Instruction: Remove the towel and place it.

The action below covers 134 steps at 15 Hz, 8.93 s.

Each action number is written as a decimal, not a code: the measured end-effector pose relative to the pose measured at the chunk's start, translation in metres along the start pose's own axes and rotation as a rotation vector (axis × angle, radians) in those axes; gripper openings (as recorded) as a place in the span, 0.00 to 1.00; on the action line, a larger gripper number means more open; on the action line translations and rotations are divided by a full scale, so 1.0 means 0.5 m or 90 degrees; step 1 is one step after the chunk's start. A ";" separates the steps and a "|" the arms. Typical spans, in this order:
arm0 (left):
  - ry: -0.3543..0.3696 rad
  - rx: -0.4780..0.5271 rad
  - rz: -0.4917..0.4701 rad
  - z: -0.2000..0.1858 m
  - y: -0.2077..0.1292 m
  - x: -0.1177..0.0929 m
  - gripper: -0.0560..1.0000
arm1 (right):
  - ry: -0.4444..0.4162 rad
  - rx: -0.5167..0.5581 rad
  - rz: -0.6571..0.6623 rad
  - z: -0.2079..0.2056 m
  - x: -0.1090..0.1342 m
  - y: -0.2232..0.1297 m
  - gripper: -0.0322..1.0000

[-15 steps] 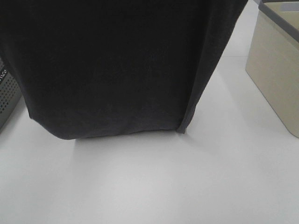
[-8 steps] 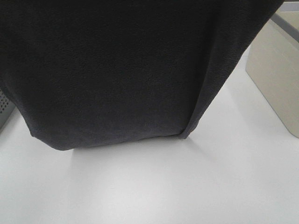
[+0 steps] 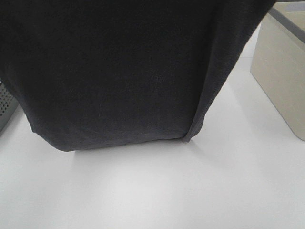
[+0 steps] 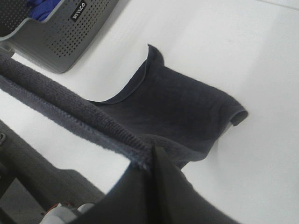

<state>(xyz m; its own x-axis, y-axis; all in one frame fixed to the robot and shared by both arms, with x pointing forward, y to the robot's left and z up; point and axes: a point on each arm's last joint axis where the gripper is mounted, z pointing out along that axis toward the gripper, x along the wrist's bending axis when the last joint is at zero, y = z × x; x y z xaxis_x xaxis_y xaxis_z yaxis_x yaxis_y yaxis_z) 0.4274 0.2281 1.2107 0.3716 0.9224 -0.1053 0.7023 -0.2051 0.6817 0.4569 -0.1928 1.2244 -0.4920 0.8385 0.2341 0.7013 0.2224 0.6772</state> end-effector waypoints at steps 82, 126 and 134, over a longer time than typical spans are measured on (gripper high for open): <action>0.064 0.009 0.101 0.180 0.235 0.083 0.05 | -0.021 -0.079 -0.058 0.105 -0.102 0.220 0.05; -0.175 0.629 -0.120 0.406 -0.393 0.005 0.05 | 0.081 0.647 0.350 0.354 -0.127 -0.501 0.05; -0.174 0.697 0.009 0.477 -0.397 -0.063 0.05 | 0.056 0.697 0.307 0.377 -0.152 -0.531 0.05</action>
<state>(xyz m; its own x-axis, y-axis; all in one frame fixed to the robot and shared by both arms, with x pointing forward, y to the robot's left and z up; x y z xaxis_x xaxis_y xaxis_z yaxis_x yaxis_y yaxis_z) 0.4212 0.1619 0.9062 0.4097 0.8425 -0.3497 0.8013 -0.5156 -0.3035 0.4054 -0.2216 0.8953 -0.0610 0.9241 0.3772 0.8688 0.2352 -0.4357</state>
